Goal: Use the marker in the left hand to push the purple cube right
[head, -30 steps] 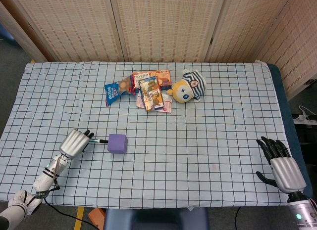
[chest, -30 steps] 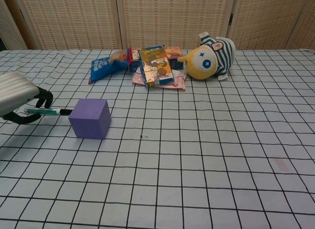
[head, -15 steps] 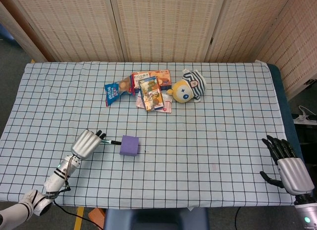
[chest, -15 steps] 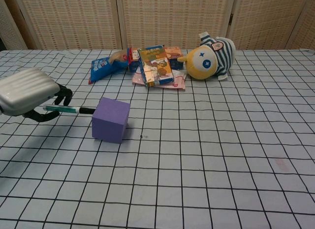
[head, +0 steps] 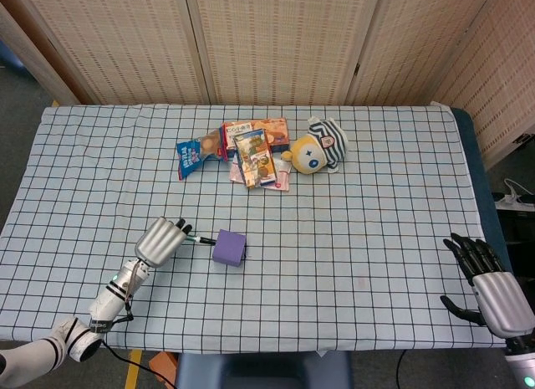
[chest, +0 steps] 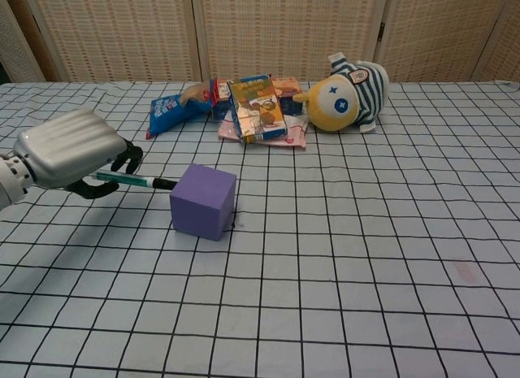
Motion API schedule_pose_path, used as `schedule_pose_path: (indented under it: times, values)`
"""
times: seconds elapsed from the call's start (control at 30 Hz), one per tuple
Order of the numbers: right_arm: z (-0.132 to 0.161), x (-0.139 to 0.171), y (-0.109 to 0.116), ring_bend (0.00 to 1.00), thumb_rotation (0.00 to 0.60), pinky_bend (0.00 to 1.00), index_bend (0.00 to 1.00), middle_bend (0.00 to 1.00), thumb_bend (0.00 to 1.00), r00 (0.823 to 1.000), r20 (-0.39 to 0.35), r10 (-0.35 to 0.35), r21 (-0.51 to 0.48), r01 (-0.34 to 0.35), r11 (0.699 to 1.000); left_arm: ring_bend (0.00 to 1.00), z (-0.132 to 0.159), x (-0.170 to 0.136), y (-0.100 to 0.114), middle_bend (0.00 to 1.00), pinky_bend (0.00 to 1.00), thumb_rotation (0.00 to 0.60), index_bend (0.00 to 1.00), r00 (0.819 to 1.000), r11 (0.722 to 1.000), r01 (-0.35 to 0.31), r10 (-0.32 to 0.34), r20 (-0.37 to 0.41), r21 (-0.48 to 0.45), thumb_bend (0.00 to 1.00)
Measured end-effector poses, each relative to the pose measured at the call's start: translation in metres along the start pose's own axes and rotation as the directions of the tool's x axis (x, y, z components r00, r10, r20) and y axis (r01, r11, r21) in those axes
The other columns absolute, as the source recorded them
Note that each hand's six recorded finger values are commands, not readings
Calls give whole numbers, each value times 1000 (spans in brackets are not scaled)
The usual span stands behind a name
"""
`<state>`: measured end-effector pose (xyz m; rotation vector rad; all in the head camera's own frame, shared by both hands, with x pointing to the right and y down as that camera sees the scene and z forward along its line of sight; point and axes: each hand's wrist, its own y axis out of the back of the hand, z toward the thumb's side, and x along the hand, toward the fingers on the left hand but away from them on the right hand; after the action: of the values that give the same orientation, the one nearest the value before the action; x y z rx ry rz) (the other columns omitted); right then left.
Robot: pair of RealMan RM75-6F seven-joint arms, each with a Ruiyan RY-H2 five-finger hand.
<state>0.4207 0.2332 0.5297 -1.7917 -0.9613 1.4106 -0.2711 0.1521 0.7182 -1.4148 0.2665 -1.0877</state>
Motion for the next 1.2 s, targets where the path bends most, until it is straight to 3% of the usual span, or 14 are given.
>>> schedule_pose_path:
  times: [1.2]
  values:
    - [6,21,14,0,600,0,0,0,137,997,-74,-22,-39,20,999,1000,81,18,36,836,1000,600,792,994,998,-44,39,104,46,640]
